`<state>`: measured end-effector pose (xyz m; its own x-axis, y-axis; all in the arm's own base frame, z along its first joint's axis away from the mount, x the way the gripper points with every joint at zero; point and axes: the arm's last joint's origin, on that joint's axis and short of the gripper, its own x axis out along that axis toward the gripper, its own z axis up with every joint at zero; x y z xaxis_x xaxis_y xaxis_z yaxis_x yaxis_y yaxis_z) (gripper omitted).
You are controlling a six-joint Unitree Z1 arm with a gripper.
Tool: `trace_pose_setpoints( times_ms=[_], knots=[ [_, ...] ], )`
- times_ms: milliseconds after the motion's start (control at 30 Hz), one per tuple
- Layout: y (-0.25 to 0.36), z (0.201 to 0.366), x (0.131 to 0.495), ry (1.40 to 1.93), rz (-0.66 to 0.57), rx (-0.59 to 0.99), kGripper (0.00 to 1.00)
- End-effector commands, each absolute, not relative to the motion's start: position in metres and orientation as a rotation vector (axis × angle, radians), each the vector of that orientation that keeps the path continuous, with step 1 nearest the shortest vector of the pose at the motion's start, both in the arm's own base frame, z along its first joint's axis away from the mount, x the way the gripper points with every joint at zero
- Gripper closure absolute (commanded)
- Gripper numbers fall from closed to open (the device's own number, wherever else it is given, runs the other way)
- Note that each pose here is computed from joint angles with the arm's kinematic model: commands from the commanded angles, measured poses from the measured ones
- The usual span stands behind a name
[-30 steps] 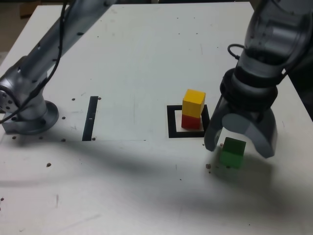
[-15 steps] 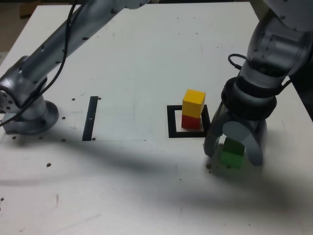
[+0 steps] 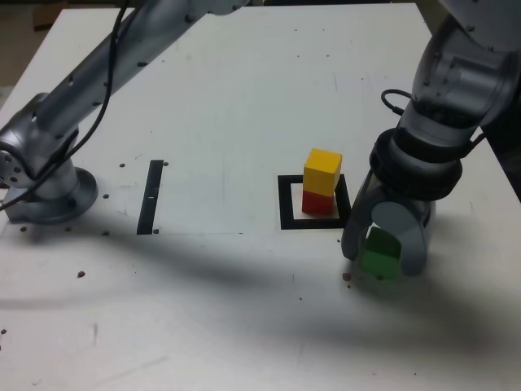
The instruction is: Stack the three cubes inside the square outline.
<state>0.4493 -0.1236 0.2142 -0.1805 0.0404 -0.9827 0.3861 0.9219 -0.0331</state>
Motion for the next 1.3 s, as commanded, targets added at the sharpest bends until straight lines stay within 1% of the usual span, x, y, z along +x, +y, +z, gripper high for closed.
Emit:
trace_pose_setpoints(
  times_ms=[0,167,300,467,733,900,1000,1100,1267],
  knots=[
    [-0.123,0.216,0.45,1.73,-0.317,0.324,0.79],
    [-0.122,0.219,0.449,1.727,-0.316,0.326,0.79],
    [-0.12,0.23,0.444,1.715,-0.307,0.336,0.79],
    [-0.115,0.258,0.432,1.688,-0.284,0.359,0.79],
    [-0.104,0.309,0.404,1.632,-0.242,0.417,0.79],
    [-0.098,0.333,0.385,1.601,-0.221,0.438,0.79],
    [-0.095,0.342,0.376,1.591,-0.211,0.446,0.79],
    [-0.091,0.347,0.369,1.593,-0.201,0.449,0.79],
    [-0.081,0.346,0.362,1.628,-0.192,0.427,0.79]
  ],
)
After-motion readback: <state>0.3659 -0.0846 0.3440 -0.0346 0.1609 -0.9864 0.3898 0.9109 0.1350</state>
